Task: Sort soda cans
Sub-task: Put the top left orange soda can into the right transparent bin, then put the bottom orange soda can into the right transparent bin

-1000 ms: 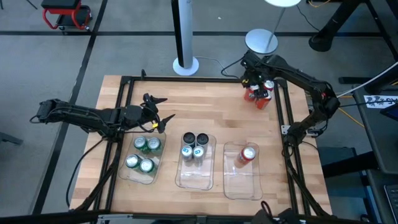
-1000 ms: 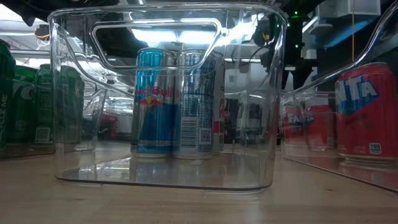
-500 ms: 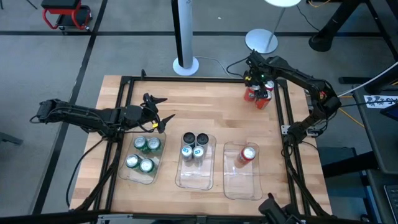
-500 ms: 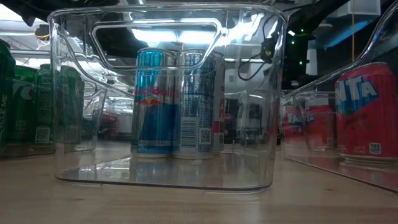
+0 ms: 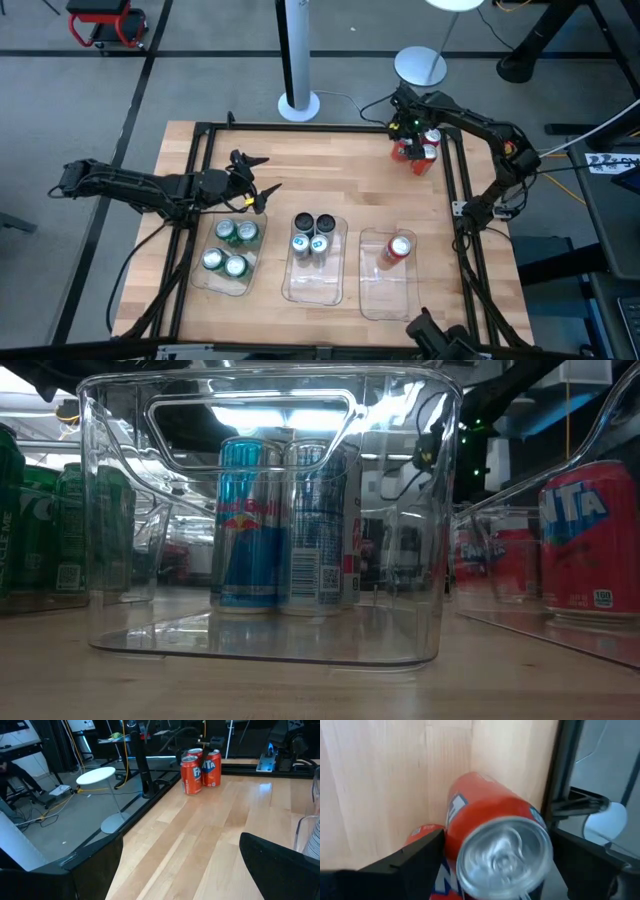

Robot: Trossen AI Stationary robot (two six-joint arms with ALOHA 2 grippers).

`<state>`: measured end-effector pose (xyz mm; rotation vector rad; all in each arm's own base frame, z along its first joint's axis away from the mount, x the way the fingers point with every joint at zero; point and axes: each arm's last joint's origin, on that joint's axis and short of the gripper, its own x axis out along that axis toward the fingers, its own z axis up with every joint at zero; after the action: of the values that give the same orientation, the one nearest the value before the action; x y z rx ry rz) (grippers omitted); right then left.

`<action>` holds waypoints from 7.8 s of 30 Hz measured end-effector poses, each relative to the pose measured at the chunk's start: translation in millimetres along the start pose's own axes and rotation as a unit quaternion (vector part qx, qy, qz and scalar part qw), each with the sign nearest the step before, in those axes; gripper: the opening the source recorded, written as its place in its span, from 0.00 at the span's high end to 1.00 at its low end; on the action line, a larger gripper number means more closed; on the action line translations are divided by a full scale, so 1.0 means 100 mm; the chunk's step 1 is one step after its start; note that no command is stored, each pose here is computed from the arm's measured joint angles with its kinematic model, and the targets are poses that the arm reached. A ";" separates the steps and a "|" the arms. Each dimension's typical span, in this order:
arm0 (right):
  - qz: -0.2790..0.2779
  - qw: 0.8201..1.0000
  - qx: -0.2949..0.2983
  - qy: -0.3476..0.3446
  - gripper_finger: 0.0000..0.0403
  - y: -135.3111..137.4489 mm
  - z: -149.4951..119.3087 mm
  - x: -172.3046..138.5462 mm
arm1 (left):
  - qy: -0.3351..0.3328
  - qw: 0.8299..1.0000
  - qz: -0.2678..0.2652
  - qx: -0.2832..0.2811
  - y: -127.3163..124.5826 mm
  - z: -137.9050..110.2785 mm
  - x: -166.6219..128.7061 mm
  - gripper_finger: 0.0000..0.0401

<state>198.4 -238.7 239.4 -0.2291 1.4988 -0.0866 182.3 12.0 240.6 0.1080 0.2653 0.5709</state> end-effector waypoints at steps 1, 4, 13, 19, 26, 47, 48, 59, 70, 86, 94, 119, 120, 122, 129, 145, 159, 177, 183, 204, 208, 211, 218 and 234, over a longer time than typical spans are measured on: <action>0.004 1.000 0.000 0.001 0.13 -0.01 0.01 0.03 | 0.000 1.000 0.000 0.000 0.00 0.00 0.00 0.03; 0.015 1.000 0.003 0.010 0.13 -0.02 0.03 0.14 | 0.000 1.000 0.000 0.000 0.00 0.00 0.00 0.03; 0.053 0.998 -0.006 0.033 0.17 -0.06 0.09 0.46 | 0.000 1.000 0.000 0.001 0.00 0.00 0.00 0.03; 0.058 0.998 -0.024 0.031 0.27 -0.05 0.08 0.45 | 0.000 1.000 0.000 0.007 0.00 0.00 0.00 0.03; 0.038 0.997 -0.065 0.020 0.27 0.08 0.18 0.19 | 0.000 1.000 0.000 0.007 0.00 0.00 0.00 0.03; -0.029 0.970 -0.210 -0.116 0.27 1.30 1.03 -1.20 | 0.000 1.000 0.000 0.004 0.00 0.00 0.00 0.03; -0.025 0.968 -0.218 -0.123 0.27 1.39 1.07 -1.23 | 0.000 1.000 0.000 0.004 0.00 0.00 0.00 0.03; 0.024 0.949 -0.276 -0.153 0.27 2.35 1.20 -1.49 | 0.000 1.000 0.000 0.001 0.00 0.00 0.00 0.03; 0.053 0.935 -0.313 -0.159 0.27 3.06 1.31 -1.44 | 0.000 1.000 0.000 -0.007 0.00 0.00 0.00 0.03; 0.067 0.928 -0.361 -0.065 0.27 3.32 1.51 -1.00 | 0.000 1.000 0.000 -0.010 0.00 0.00 0.00 0.03; 0.060 0.929 -0.364 -0.038 0.27 3.34 1.52 -0.92 | 0.000 1.000 0.000 -0.009 0.00 0.00 0.00 0.03; 0.058 0.904 -0.422 0.017 0.13 3.53 1.74 -0.37 | 0.000 1.000 0.000 -0.009 0.00 0.00 0.00 0.03; 0.058 0.904 -0.423 0.018 0.11 3.52 1.74 -0.37 | 0.001 1.000 0.000 -0.009 0.00 0.00 0.00 0.03; 0.060 0.904 -0.423 0.021 0.08 3.52 1.73 -0.38 | 0.000 1.000 0.000 -0.009 0.00 0.00 0.00 0.03; 0.058 0.904 -0.421 0.038 0.05 3.49 1.73 -0.53 | 0.000 1.000 0.000 -0.009 0.00 0.00 0.00 0.03; -0.041 0.929 -0.367 0.018 0.08 2.87 1.62 -1.28 | 0.000 1.000 0.000 -0.009 0.00 0.00 0.00 0.03; -0.127 0.962 -0.220 0.103 0.11 1.75 1.12 -1.22 | -0.004 1.000 0.000 -0.004 0.00 0.01 0.00 0.03; -0.093 0.986 -0.075 0.117 0.11 1.08 0.23 -0.80 | 0.004 1.000 0.000 -0.006 0.00 -0.01 0.00 0.03; -0.109 0.988 -0.038 0.104 0.11 0.98 0.14 -0.81 | 0.004 1.000 0.000 -0.007 0.00 -0.01 0.00 0.03; -0.045 0.991 0.031 0.121 0.11 0.78 -0.05 -0.58 | 0.004 1.000 0.000 -0.009 0.00 -0.01 0.00 0.03; -0.030 0.989 0.034 0.140 0.11 0.76 -0.17 -0.42 | 0.004 1.000 0.000 -0.006 0.00 -0.01 0.00 0.03; -0.033 0.988 0.042 0.143 0.11 0.71 -0.23 -0.32 | 0.004 1.000 0.000 -0.005 0.00 -0.01 0.00 0.03; -0.017 0.990 0.048 0.129 0.11 0.68 -0.31 -0.22 | 0.004 1.000 0.000 -0.002 0.00 -0.01 0.00 0.03; -0.025 0.994 0.042 0.100 0.11 0.69 -0.28 -0.06 | 0.004 1.000 0.000 0.001 0.00 -0.01 0.00 0.03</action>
<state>163.9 -173.0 229.9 -0.1942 1.6840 -0.2178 182.1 12.0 239.8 0.1082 0.2732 0.5709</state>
